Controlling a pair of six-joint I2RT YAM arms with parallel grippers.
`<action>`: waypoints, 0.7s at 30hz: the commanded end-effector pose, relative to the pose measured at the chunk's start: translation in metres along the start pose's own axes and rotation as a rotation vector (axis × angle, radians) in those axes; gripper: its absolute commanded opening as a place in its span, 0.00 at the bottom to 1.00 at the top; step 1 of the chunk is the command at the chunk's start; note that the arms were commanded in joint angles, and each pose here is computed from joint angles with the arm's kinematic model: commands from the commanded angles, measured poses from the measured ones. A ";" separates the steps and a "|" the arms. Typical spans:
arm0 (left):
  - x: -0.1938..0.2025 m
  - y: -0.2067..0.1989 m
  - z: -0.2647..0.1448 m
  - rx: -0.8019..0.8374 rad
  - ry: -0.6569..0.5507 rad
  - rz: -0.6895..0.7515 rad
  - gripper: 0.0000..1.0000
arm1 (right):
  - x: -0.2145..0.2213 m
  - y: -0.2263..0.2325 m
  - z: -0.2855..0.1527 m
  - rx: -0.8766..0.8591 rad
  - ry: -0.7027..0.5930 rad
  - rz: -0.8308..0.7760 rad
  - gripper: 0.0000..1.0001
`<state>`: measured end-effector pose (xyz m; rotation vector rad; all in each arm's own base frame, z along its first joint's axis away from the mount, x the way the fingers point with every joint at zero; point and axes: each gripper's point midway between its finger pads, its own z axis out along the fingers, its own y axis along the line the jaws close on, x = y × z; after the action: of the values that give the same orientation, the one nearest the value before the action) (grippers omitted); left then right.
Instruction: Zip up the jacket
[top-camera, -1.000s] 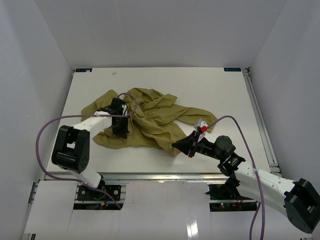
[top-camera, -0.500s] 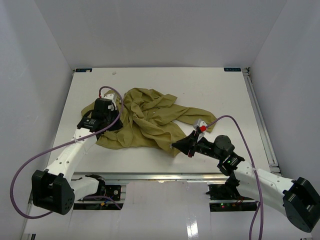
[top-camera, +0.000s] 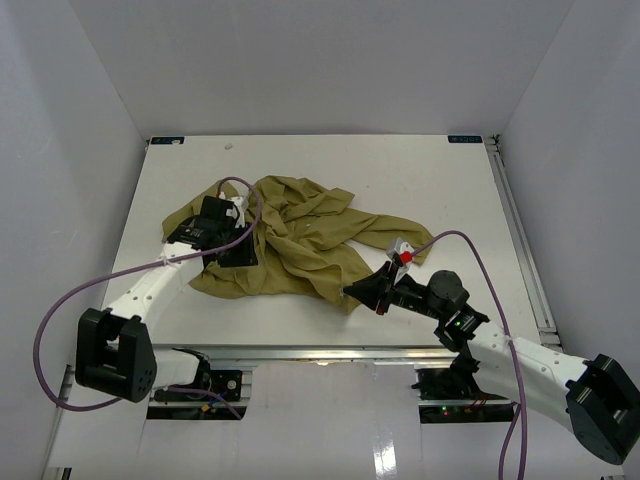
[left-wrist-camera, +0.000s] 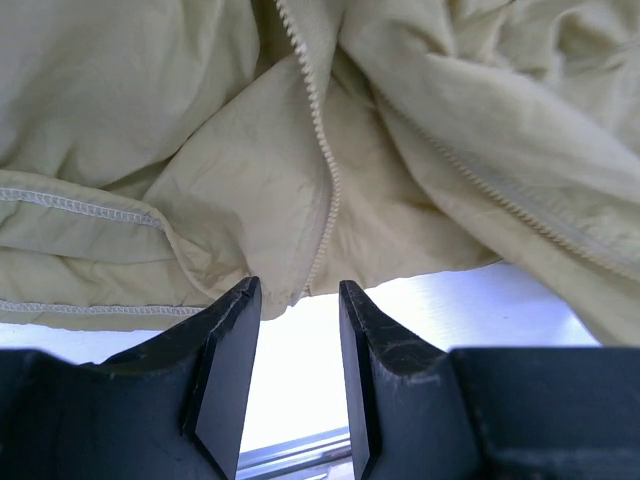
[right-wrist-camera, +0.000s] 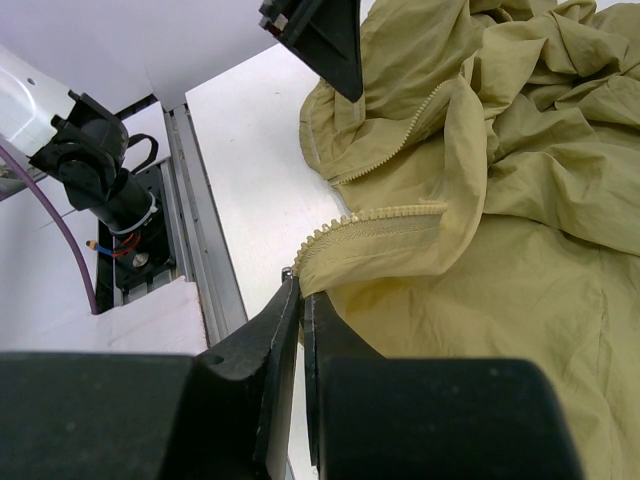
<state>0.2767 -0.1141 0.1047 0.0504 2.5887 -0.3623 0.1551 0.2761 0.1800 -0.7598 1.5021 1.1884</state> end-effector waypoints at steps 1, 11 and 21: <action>0.018 0.005 0.014 -0.007 0.093 0.027 0.47 | -0.015 0.003 0.001 -0.012 -0.048 -0.027 0.08; 0.043 0.009 0.040 0.013 0.226 0.048 0.42 | -0.013 0.003 -0.001 -0.010 -0.048 -0.027 0.08; 0.052 0.025 0.043 -0.087 0.285 0.023 0.45 | -0.013 0.003 -0.002 -0.010 -0.053 -0.028 0.08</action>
<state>0.2526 -0.1076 0.0293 0.1169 2.8908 -0.2880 0.1541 0.2751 0.1853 -0.7573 1.4817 1.1897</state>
